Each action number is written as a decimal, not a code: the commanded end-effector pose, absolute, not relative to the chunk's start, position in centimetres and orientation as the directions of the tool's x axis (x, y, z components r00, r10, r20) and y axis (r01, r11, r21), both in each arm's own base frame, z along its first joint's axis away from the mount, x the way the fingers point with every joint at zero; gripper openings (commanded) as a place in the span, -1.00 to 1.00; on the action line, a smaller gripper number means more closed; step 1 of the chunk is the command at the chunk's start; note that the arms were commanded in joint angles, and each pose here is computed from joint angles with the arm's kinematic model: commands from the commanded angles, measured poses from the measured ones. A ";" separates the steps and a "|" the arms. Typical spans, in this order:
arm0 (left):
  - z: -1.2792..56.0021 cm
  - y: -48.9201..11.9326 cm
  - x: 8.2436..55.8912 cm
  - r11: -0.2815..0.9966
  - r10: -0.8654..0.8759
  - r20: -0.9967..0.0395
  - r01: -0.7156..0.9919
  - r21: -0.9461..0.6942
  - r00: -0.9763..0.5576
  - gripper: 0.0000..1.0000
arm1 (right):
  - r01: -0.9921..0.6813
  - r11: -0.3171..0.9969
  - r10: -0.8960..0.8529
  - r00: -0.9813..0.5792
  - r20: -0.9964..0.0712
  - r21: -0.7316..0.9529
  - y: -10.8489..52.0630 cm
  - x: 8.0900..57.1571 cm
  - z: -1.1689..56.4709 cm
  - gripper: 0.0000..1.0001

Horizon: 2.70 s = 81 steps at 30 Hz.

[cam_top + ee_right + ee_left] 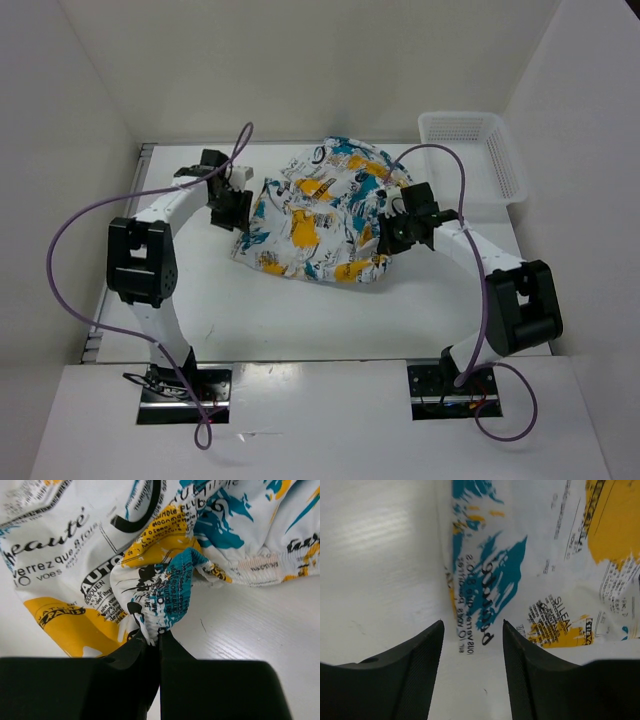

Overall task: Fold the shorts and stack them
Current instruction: Flatten the shorts out

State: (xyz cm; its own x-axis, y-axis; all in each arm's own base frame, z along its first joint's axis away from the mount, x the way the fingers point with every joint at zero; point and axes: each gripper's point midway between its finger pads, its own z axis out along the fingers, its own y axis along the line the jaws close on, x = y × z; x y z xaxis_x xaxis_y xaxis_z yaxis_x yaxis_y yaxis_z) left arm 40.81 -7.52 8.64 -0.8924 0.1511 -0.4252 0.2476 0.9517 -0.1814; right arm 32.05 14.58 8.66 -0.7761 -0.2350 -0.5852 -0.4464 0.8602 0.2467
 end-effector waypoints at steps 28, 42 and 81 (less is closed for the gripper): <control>0.4 -3.4 23.5 0.964 0.260 0.057 0.263 0.036 -0.964 -0.62 | -0.757 0.653 -0.690 -0.583 -0.429 -0.020 16.1 27.4 8.2 -0.30; 9.4 -6.9 29.0 0.959 0.258 -0.170 0.274 -0.079 -0.951 -0.21 | -0.566 0.806 -0.493 -0.476 -0.728 -0.175 17.4 38.0 17.7 0.67; 14.3 -4.2 35.3 0.976 0.218 -0.410 0.199 0.090 -0.885 0.32 | -0.373 0.927 -0.266 -0.575 -0.774 -0.042 16.6 48.8 16.1 0.26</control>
State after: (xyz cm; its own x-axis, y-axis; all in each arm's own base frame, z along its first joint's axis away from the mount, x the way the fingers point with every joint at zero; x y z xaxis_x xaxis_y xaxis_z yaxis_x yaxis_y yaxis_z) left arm 26.87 -2.74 7.29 -0.9658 0.2348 -0.1102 0.2259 0.9702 0.0877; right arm 46.84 19.22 14.29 -0.5876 -0.3377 -0.7353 -0.4531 0.8902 -0.0467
